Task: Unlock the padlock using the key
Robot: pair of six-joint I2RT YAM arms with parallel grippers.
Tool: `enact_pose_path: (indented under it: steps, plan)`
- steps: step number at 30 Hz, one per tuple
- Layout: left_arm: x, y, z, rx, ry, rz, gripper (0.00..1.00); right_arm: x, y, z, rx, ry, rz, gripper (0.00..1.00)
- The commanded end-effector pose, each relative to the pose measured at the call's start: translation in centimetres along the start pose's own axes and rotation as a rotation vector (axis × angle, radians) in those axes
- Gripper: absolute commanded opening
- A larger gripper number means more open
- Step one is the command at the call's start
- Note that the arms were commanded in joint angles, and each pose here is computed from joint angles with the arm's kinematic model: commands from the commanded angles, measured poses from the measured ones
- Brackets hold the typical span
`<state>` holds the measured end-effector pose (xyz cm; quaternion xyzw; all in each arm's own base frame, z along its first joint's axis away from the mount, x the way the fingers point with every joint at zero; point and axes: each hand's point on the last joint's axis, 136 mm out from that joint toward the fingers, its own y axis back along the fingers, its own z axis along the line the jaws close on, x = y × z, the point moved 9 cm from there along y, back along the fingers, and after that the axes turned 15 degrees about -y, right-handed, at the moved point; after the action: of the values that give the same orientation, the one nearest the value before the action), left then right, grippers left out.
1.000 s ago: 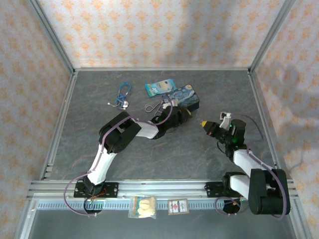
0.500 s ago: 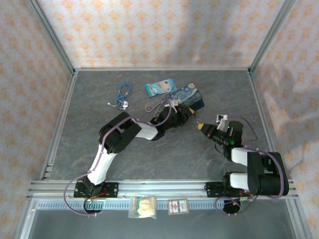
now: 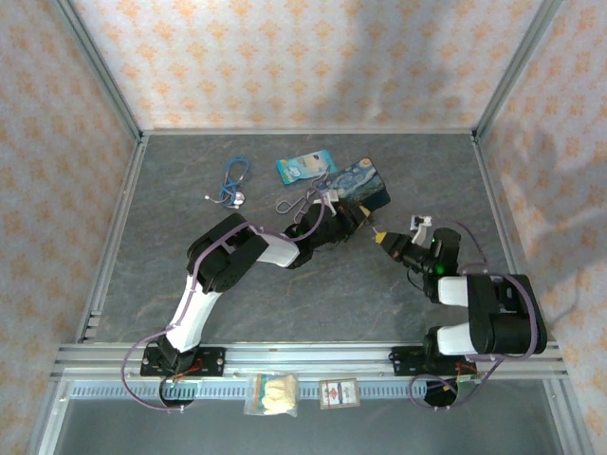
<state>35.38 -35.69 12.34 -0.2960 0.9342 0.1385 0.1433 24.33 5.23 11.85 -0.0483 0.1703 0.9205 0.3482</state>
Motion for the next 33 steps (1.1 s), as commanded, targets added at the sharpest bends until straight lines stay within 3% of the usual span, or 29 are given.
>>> enact_pose_path:
  steps: [1,21,33]
  plan:
    - [-0.7,0.6,-3.4,0.129,0.010,-0.018,0.00,-0.9,-0.5,1.4,-0.057,0.054,-0.013,0.00]
    - [1.1,0.5,-3.4,0.149,0.031,0.030,0.00,-1.5,-1.3,2.0,-0.077,0.079,-0.004,0.00]
    - [2.4,1.5,-3.8,0.235,-0.005,0.092,0.00,-3.1,-2.0,3.3,-0.093,0.028,0.046,0.00]
